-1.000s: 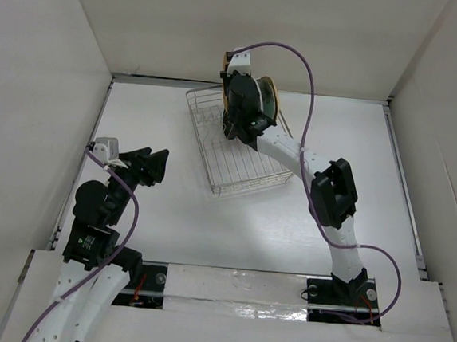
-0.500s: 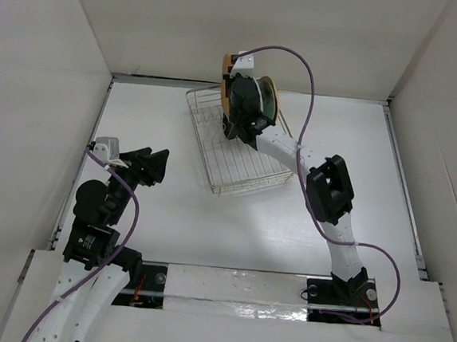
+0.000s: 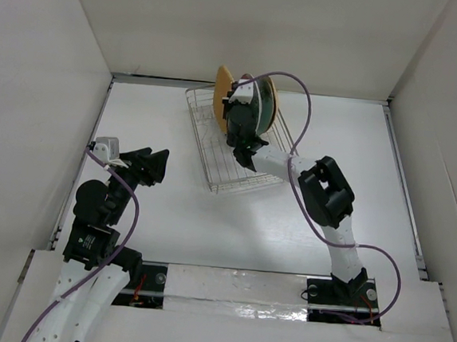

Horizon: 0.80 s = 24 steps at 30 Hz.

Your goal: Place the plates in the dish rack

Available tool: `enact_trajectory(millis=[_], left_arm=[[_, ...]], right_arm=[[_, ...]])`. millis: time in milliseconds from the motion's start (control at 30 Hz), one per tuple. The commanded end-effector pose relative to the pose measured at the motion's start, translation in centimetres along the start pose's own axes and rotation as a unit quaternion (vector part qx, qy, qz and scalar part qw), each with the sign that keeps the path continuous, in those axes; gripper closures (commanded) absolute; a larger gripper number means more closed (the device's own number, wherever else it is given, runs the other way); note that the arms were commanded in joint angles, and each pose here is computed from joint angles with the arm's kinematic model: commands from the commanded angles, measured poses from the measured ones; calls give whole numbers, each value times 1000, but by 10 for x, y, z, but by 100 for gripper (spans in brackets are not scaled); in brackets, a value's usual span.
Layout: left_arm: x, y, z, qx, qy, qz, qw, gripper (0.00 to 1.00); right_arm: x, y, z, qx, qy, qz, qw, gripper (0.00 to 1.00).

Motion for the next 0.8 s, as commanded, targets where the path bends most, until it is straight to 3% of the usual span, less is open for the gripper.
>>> enact_trajectory(millis=[0,200,500,567,633,767], left_arm=[[-6,0,-4,-11,6,18,1000,47],[-6,-1,-6,-15,5,19,1000,48],[-7,-3,-7,-19,5,23,1000,48],[-8,-3,-8,-21,4,22,1000,48],[-7,-3,-8,-21,5,22,1000,48],[-7,-3,-7,-19,4,23,1000,48]], right_arm=[[4,-18,-1,-12,27,8,1000,100],[8,-54,30,20,47,6,999,96],[8,-80,11,39,58,19,997,88],[7,-81,9,47,58,18,997,82],[5,-82,-2,42,65,13,997,67],[1,-78,-14,59,50,11,997,50]])
Point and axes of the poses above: each gripper's point midway between its finger pads, its own y axis out along the fingers, its own x axis along the line the jaws close on, z = x × y, the point moved 5 cm from there along -y, back along the fingers, and after that the axes turned 11 degrees about -y, right-handed, at the moved point
